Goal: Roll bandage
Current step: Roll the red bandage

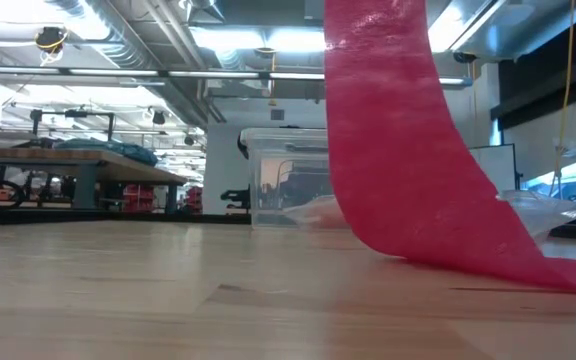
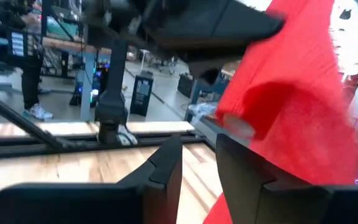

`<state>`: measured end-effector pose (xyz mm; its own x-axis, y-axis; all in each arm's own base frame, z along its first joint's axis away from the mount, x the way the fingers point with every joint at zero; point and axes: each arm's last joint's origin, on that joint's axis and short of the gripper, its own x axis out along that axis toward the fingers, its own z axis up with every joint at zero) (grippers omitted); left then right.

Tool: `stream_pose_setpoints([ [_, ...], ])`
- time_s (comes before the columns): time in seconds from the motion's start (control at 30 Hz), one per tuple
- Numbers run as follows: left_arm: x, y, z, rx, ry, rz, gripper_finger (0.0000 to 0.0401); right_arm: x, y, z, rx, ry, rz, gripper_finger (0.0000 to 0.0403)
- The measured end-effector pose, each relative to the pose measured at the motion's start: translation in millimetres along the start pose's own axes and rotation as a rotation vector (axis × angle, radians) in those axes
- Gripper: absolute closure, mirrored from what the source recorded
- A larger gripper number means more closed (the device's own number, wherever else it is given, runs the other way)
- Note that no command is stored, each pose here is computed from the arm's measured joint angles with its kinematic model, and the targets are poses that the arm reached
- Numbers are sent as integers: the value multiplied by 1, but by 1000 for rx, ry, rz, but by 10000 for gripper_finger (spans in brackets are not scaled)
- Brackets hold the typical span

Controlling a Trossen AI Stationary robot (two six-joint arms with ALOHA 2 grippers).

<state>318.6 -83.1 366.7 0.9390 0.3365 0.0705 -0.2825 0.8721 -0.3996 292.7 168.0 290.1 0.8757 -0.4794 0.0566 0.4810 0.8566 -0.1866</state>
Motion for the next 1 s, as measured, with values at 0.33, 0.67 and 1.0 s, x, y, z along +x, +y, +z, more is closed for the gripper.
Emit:
stream_pose_setpoints([
  [0.33,-1,-1,0,-21,-2,0,342,6,-5,5,-12,-35,-14,301],
  [0.67,-1,-1,-1,-23,3,2,342,10,-8,10,-14,-65,-20,301],
  [1.0,-6,-6,-2,-17,16,-15,342,4,-11,23,-35,-103,-76,301],
])
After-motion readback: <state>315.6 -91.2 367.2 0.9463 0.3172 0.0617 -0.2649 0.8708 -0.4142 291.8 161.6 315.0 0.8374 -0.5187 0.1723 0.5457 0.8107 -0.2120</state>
